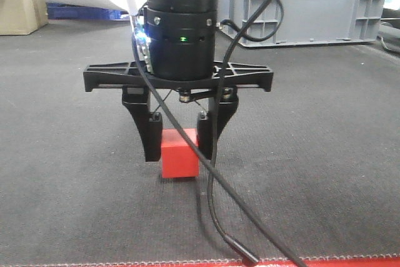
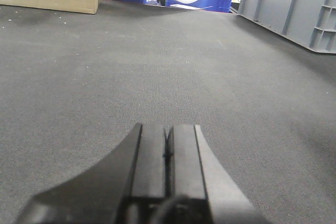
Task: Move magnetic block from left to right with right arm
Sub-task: 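Lower the red cube onto the table with the right gripper, then open the right gripper and lift it away from the cube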
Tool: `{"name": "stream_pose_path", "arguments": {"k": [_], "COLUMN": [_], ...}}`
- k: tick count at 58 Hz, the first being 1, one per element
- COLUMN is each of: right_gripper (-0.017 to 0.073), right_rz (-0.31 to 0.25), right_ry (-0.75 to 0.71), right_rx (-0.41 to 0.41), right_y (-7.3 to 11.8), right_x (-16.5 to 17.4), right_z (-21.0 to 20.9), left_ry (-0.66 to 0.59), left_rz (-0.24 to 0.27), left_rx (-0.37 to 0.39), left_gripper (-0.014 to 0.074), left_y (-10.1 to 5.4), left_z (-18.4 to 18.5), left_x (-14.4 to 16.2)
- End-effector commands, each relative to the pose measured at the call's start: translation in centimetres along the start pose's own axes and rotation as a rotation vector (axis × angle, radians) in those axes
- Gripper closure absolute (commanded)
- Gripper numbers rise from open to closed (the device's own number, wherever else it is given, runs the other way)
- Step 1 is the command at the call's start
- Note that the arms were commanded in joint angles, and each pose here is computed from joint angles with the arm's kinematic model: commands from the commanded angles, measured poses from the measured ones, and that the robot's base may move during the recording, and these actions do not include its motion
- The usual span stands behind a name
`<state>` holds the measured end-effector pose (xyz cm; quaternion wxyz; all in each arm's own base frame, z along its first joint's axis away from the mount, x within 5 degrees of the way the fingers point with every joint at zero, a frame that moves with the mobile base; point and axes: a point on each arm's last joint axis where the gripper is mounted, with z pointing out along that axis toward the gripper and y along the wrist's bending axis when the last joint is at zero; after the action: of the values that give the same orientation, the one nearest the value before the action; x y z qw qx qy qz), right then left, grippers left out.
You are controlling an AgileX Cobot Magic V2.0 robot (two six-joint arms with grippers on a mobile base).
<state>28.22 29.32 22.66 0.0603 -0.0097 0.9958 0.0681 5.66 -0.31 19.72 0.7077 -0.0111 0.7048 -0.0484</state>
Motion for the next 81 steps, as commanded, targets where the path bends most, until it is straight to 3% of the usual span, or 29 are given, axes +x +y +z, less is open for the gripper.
{"name": "stream_pose_path", "arguments": {"k": [1, 13, 18, 26, 39, 47, 60, 71, 81], "right_gripper": [0.023, 0.0207, 0.0102, -0.0057, -0.0066, -0.0066, -0.0066, -0.0064, -0.0064], "right_rz": [0.0, 0.0, 0.004, 0.053, 0.049, 0.019, -0.035, -0.118, -0.184], "right_ry": [-0.075, -0.074, -0.072, -0.071, -0.101, -0.186, -0.271, -0.353, -0.434], "right_rx": [-0.073, -0.073, -0.07, -0.061, -0.08, -0.071, 0.017, -0.035, -0.074], "right_y": [0.4, 0.4, 0.3, 0.2, 0.1, -0.7, -2.7, -4.1, -6.5], "right_x": [-0.3, -0.3, -0.3, -0.3, -0.3, -0.3, 0.6, 1.6, 2.6], "right_z": [-3.1, -3.1, -3.1, -3.1, -4.3, -6.7, -10.9, -14.2, -15.6], "left_ry": [-0.083, -0.083, -0.083, -0.083, -0.083, -0.083, -0.083, -0.083, -0.083], "left_rz": [-0.005, -0.005, -0.005, -0.005, -0.005, -0.005, -0.005, -0.005, -0.005], "left_rx": [0.003, 0.003, 0.003, 0.003, 0.003, 0.003, 0.003, 0.003, 0.003], "left_gripper": [0.0711, 0.0711, 0.0711, 0.0711, 0.0711, 0.0711, 0.0711, 0.0711, 0.0711], "left_y": [0.0, 0.0, 0.0, 0.0, 0.0, 0.0, 0.0, 0.0, 0.0], "left_z": [-0.1, -0.1, -0.1, -0.1, -0.1, -0.1, -0.1, -0.1, -0.1], "left_x": [-0.5, -0.5, -0.5, -0.5, -0.5, -0.5, -0.5, -0.5, -0.5]}}
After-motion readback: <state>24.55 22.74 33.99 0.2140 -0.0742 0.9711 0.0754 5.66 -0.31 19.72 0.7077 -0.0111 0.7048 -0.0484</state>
